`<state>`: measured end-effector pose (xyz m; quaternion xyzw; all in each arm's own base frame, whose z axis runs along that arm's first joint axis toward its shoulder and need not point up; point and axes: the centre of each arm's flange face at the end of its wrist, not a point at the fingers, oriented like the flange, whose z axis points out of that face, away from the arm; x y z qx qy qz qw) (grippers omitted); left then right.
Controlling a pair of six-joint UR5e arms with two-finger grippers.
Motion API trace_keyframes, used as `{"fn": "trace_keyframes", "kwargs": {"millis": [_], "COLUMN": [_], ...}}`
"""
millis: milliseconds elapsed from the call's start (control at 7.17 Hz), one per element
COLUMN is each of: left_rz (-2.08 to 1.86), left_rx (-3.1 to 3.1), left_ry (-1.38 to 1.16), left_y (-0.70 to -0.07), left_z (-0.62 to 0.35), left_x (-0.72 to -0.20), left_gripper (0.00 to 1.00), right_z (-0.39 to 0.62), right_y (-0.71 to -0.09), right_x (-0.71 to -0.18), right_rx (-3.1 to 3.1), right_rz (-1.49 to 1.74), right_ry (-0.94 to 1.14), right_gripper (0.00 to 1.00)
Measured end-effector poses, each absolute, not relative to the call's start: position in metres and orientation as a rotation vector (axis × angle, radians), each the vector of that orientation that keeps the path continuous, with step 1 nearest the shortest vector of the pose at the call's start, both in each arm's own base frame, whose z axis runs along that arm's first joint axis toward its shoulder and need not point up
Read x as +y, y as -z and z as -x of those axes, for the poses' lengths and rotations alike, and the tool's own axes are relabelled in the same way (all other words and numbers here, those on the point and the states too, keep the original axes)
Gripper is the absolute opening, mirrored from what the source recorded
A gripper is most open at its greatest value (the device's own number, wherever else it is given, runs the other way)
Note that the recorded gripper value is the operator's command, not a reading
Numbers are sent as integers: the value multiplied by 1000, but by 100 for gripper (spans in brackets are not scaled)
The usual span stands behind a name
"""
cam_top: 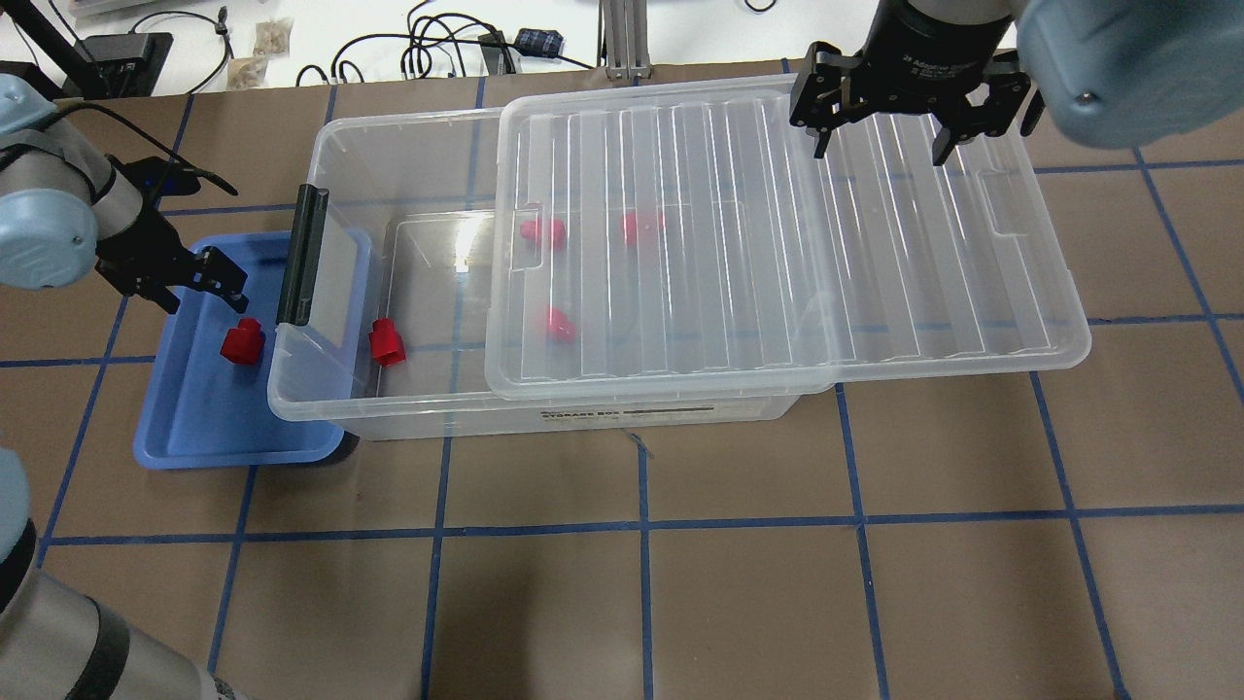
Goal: Place red block in blue tray from box
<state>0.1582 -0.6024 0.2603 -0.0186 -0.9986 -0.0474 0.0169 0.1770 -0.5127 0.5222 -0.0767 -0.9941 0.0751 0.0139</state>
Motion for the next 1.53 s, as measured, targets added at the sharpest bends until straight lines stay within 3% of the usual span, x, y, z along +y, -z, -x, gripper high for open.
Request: {"fn": "trace_keyframes", "kwargs": {"millis": [419, 837, 1535], "left_rz": [3, -63, 21], "left_rx": [-3131, -3150, -3146], "left_ry": [92, 17, 41], "left_y": [-377, -466, -470], "left_z": [-109, -4, 93], "left_x": [-607, -572, -529], "left_gripper": [100, 100, 100], "right_z": [-174, -111, 57], "right_y": [-527, -525, -503], "right_x": [-515, -532, -551], "right_rx": [-3094, -3062, -3037], "right_rz": [245, 189, 110], "right_ry": [-250, -227, -134], "right_gripper": [100, 100, 100]}}
